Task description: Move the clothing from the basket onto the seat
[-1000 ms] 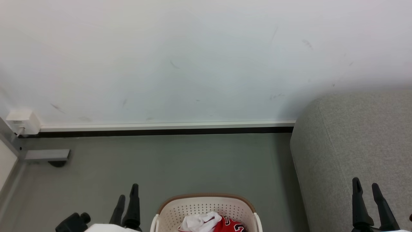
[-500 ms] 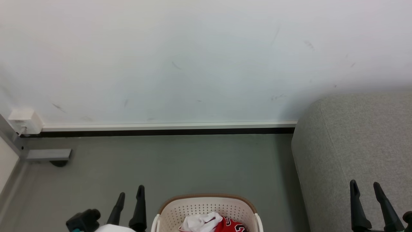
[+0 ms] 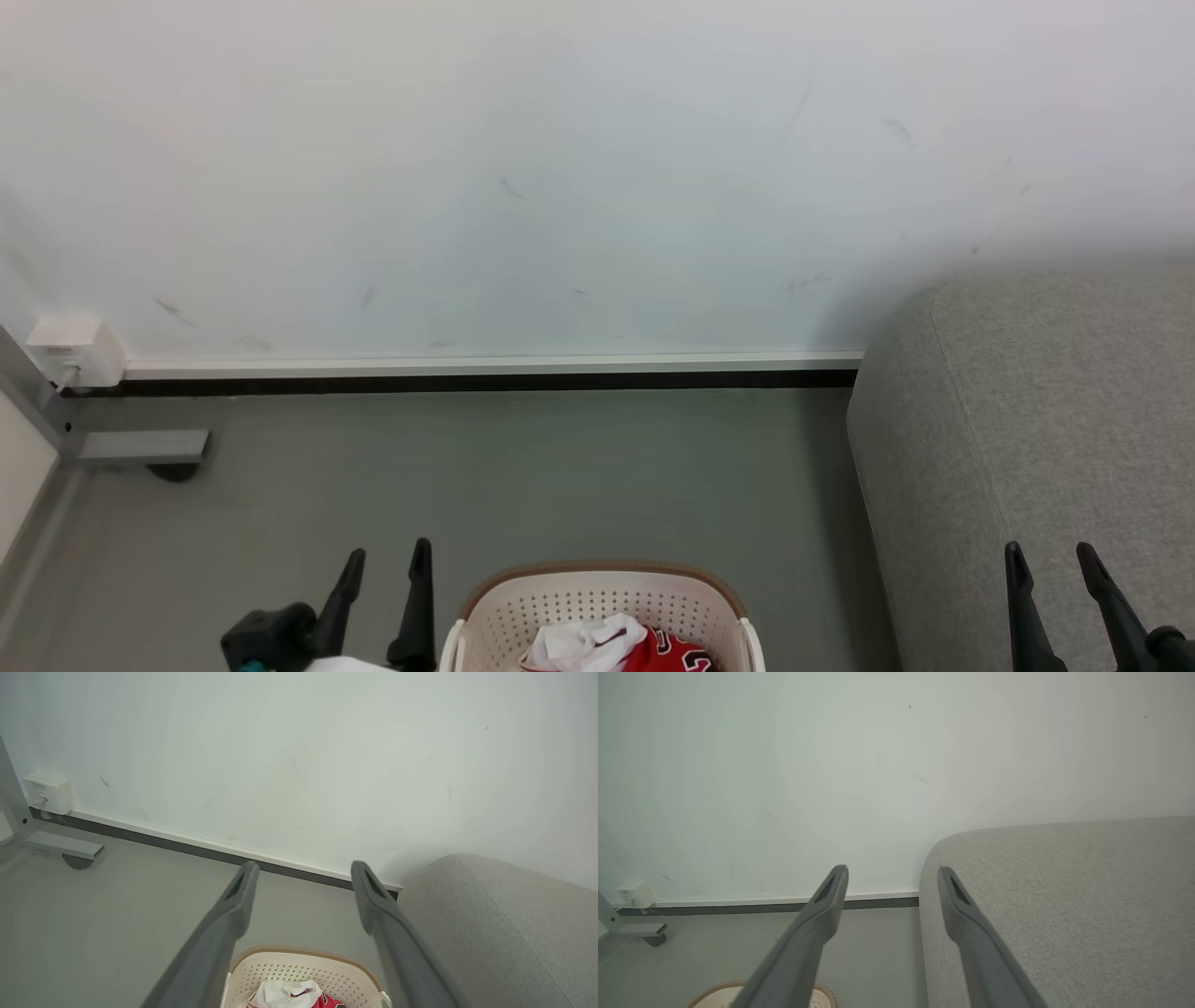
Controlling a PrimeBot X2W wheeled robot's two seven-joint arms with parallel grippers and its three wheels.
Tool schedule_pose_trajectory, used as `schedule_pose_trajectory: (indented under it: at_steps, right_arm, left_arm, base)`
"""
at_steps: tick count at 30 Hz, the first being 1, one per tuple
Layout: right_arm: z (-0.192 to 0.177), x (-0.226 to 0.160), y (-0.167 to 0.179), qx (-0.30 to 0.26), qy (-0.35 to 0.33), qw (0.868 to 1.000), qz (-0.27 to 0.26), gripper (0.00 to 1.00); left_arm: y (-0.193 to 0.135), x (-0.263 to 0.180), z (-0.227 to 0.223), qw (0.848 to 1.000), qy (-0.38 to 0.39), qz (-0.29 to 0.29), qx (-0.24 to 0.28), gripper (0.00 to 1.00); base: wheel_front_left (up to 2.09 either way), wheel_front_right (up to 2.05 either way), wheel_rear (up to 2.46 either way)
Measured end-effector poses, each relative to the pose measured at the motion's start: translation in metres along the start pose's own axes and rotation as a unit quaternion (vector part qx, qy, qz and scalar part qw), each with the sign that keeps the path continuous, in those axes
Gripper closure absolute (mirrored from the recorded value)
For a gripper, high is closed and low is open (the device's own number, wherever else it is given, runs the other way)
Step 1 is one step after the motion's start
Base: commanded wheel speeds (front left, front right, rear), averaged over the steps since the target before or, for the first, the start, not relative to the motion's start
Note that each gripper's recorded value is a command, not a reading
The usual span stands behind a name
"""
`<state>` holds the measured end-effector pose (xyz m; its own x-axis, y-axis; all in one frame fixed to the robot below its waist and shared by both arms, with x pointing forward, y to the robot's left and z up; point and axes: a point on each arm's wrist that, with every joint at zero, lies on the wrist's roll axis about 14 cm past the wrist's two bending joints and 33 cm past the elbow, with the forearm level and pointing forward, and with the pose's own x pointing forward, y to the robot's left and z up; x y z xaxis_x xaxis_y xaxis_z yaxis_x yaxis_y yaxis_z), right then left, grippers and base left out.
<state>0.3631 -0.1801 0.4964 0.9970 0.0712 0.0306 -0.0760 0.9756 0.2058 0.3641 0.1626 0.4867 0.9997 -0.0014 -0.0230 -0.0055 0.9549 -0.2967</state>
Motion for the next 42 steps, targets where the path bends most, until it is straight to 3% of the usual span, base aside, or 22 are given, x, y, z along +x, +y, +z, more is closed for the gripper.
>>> schedule_pose_trajectory:
  at_steps: [16, 42]
  right_arm:
    - [-0.019, -0.007, 0.003, -0.027, 0.023, 0.999, 0.007, 0.0]
    - [-0.028, -0.011, 0.003, -0.03, 0.03, 0.999, 0.004, 0.0]
  left_arm:
    - [0.004, -0.007, 0.001, 0.997, -0.011, -0.009, 0.079, 0.0]
    - [0.023, -0.013, -0.005, 0.996, -0.005, 0.015, 0.086, 0.0]
  base:
    - [0.0, 0.0, 0.0]
    - [0.0, 0.0, 0.0]
